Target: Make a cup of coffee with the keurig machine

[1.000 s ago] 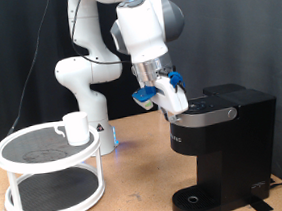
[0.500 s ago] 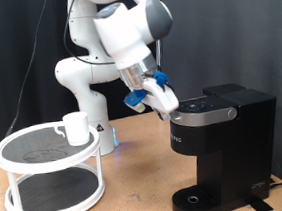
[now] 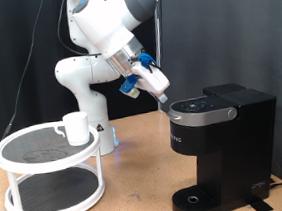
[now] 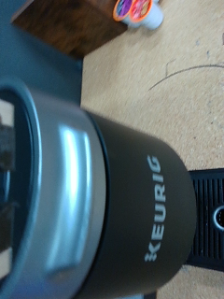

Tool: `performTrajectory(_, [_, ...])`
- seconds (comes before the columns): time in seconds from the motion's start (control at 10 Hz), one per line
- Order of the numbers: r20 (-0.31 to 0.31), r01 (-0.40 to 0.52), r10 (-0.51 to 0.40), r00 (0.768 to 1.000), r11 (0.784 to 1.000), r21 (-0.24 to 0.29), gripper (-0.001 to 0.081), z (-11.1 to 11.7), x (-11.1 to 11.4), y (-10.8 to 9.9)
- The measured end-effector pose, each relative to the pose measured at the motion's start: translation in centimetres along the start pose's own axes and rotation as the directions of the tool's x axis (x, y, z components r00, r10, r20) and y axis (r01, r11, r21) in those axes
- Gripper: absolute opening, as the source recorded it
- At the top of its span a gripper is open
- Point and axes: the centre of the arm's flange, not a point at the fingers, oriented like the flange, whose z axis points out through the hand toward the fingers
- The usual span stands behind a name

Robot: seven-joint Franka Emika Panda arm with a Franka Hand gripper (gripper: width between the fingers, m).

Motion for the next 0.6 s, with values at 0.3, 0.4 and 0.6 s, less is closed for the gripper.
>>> performTrajectory(0.3, [0.033, 0.077, -0.074, 0.997, 0.993, -0.092, 0.0, 0.6, 2.7, 1.6])
performTrajectory(0.4, [0.115, 0.051, -0.043, 0.993, 0.996, -0.076, 0.0, 0.2, 3.5, 2.0])
performTrajectory(0.6, [0.17, -0.086, 0.097, 0.981, 0.994, -0.069, 0.0, -0.6, 5.4, 3.1])
